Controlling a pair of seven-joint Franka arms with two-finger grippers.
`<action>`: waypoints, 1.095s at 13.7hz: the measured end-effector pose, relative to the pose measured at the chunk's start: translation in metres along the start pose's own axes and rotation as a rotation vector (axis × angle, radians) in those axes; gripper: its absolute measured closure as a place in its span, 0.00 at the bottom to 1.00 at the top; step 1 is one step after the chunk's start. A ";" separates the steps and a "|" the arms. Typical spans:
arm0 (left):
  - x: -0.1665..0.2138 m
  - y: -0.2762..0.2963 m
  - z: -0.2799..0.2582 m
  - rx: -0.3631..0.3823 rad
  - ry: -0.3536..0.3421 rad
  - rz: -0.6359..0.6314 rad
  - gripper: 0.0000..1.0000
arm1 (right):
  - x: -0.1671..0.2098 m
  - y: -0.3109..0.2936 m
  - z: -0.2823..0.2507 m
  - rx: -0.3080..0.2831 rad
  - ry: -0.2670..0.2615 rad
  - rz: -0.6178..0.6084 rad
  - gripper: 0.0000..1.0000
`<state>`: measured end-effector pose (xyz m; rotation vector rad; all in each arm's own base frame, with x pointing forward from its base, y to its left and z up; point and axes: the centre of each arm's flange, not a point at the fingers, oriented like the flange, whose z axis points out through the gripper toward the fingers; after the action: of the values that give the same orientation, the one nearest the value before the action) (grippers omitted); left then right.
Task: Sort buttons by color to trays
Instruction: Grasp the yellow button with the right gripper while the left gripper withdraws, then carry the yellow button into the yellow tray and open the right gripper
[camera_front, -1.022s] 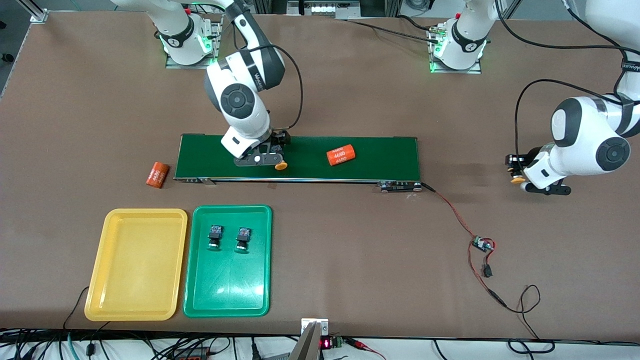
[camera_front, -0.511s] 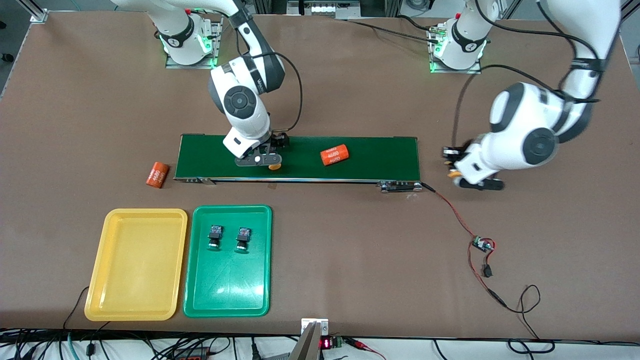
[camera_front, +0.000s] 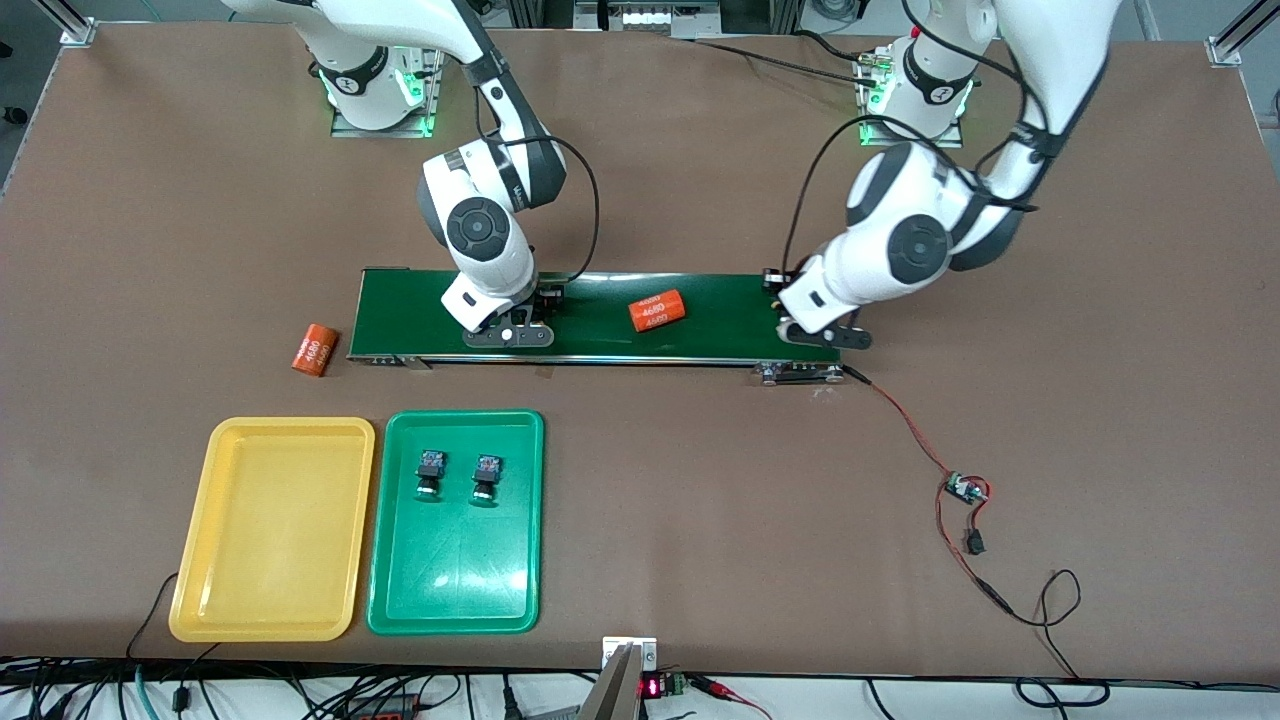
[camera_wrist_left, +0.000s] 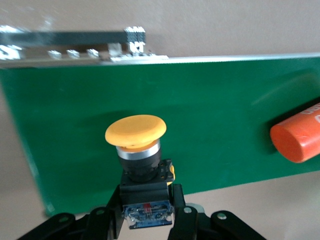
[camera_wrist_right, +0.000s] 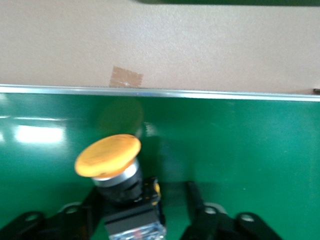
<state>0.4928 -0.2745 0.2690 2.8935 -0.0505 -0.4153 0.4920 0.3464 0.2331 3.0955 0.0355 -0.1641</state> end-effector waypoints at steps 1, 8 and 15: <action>-0.001 -0.002 0.007 -0.001 -0.003 -0.003 0.59 | 0.001 0.000 -0.005 0.006 0.005 0.015 0.49; 0.005 -0.012 -0.058 0.023 0.032 -0.028 0.00 | 0.064 0.051 -0.067 0.056 0.057 0.197 0.58; 0.004 -0.081 -0.199 0.196 0.159 -0.058 0.00 | 0.167 0.245 -0.081 0.027 0.075 0.227 0.58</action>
<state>0.5527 -0.1544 0.4367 3.1175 0.0200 -0.1985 0.6726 0.1088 0.3058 3.0997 -0.3166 -0.0405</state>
